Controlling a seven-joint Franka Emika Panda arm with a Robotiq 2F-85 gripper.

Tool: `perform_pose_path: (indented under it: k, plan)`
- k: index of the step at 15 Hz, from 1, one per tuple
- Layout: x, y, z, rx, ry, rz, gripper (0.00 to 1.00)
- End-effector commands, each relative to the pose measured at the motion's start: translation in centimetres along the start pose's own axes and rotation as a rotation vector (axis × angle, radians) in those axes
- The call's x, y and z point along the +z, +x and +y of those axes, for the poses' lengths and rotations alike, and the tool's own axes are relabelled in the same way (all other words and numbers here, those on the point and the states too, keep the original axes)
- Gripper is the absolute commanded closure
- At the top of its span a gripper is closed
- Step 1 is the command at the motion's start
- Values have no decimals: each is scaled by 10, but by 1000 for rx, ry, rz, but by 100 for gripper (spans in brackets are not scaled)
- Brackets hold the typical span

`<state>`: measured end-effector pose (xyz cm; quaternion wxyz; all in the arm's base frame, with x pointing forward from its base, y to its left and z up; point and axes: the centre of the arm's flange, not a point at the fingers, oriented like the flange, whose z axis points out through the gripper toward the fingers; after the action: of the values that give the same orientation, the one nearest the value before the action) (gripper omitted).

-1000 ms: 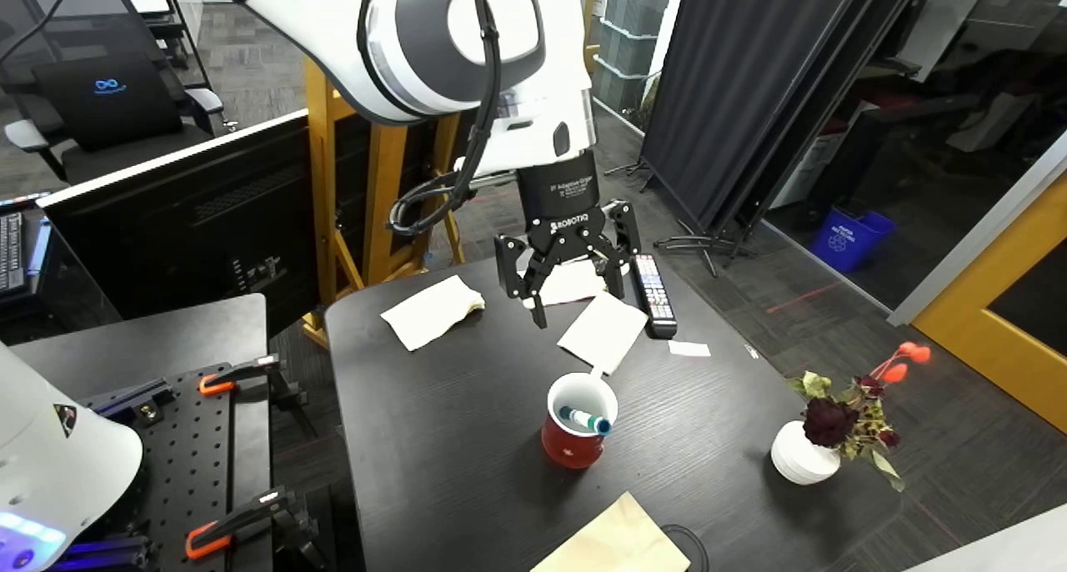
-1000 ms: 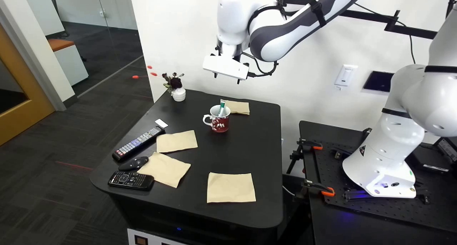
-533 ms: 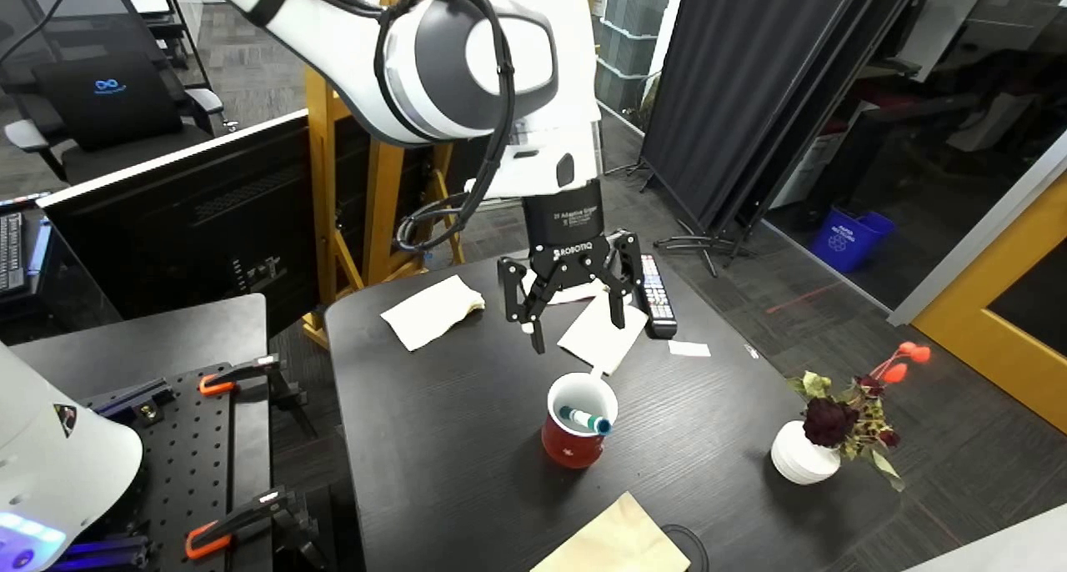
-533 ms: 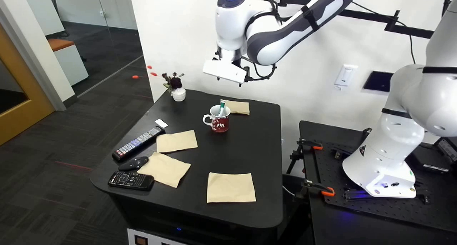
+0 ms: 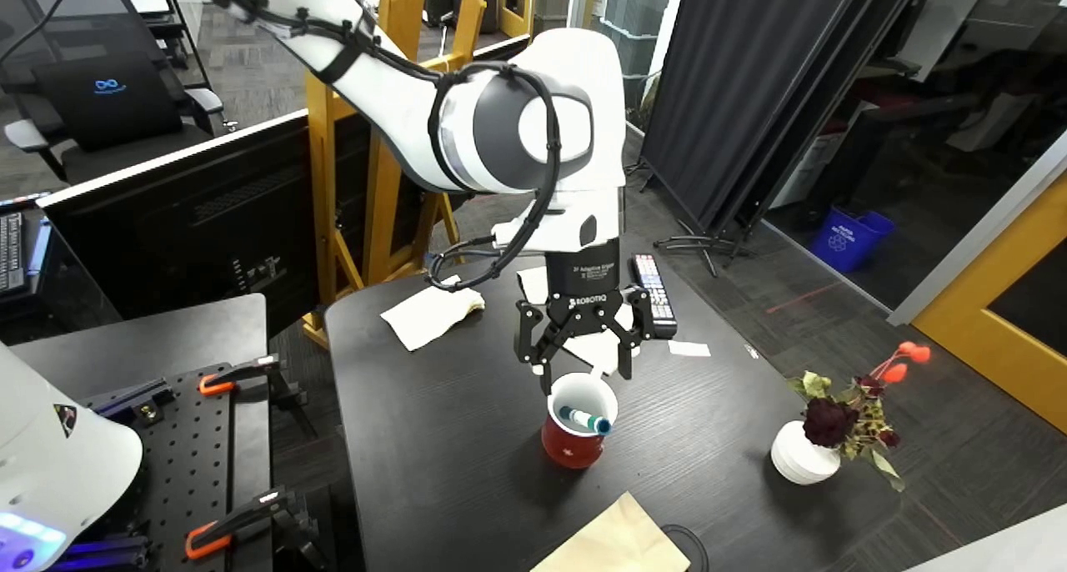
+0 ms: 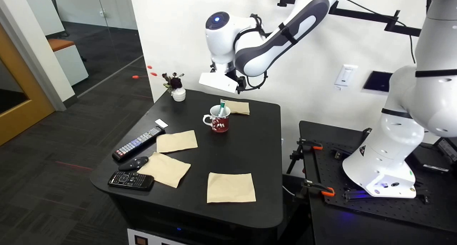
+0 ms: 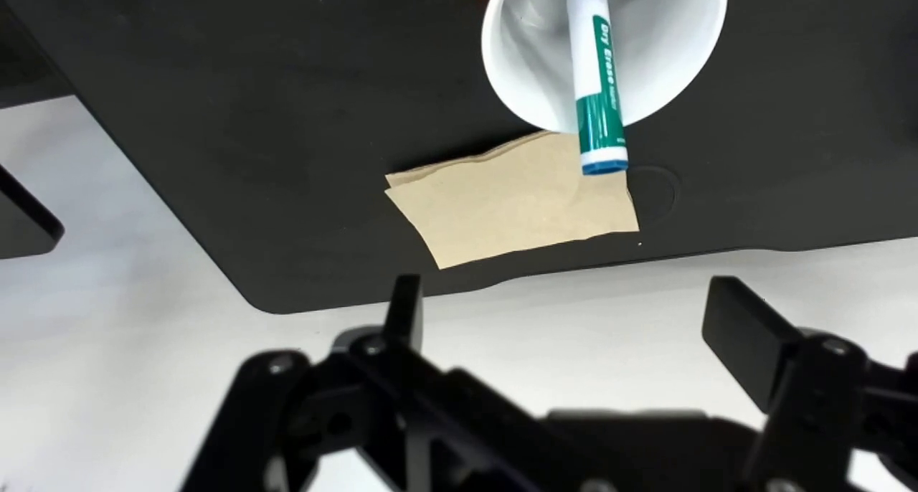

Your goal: Take the marker out of the maroon mug

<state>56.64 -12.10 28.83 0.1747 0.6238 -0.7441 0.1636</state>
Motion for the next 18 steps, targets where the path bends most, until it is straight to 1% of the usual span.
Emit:
perform_pose_path:
  k: [1,8,18]
  plan:
    - [17,-4,-18,12,-35,30,0]
    - [51,-18,-26,-16,-68,30,0]
    - [72,-33,-36,-36,-80,28,0]
